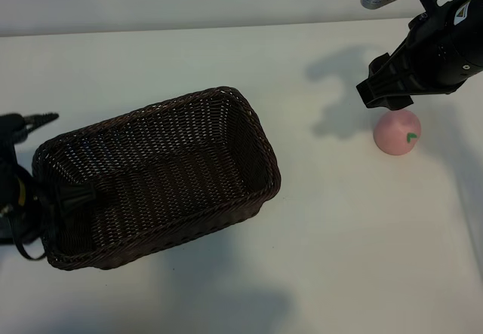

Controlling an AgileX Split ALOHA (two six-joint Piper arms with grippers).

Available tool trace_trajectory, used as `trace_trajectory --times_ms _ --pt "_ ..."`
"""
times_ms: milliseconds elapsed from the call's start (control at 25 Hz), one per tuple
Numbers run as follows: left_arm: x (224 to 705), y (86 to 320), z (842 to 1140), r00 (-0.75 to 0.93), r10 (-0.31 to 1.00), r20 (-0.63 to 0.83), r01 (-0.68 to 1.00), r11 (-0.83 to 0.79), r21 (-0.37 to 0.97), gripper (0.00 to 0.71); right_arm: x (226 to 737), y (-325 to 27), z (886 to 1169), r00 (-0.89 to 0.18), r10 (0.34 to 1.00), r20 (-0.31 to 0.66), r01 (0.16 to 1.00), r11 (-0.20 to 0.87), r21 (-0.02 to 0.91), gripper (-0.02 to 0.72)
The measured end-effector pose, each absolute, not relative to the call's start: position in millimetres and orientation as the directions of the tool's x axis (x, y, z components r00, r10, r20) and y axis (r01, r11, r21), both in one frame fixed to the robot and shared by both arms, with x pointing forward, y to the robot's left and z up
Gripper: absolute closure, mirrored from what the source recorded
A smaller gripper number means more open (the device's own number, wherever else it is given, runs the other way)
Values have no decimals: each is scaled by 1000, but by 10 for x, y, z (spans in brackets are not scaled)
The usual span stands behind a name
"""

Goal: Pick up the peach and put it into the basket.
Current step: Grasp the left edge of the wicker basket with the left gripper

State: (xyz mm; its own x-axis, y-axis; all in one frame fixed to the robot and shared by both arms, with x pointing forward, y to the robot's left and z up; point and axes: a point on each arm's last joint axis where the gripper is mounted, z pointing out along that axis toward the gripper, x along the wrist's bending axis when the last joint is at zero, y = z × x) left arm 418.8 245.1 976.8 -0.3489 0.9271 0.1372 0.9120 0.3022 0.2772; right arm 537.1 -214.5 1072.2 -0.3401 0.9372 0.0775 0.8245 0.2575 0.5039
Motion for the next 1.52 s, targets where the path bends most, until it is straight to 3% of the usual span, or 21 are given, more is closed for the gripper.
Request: trace_trajectory --times_ms 480,840,1080,1240,1400,1520 --pt "4396 2759 9736 -458 888 -37 830 442 339 124 5371 -2145 10722 -341 937 77 824 258 504 110" --pt "4562 2709 9396 -430 901 -61 874 433 223 124 5371 -2145 10722 -341 937 77 824 258 504 110" --pt "4608 2694 9308 -427 902 -63 877 430 214 135 5371 -2145 10723 -341 937 77 824 258 505 110" --pt "4620 2690 9311 -424 903 -72 875 428 225 245 5371 -2145 10723 -341 937 77 824 258 505 110" --pt "4621 2690 9311 -421 904 -72 876 426 226 415 5371 -2145 10723 -341 937 77 824 258 505 110" --pt "4627 2687 9313 -409 909 -75 880 415 231 465 5371 -2145 10723 -341 937 77 824 258 505 110"
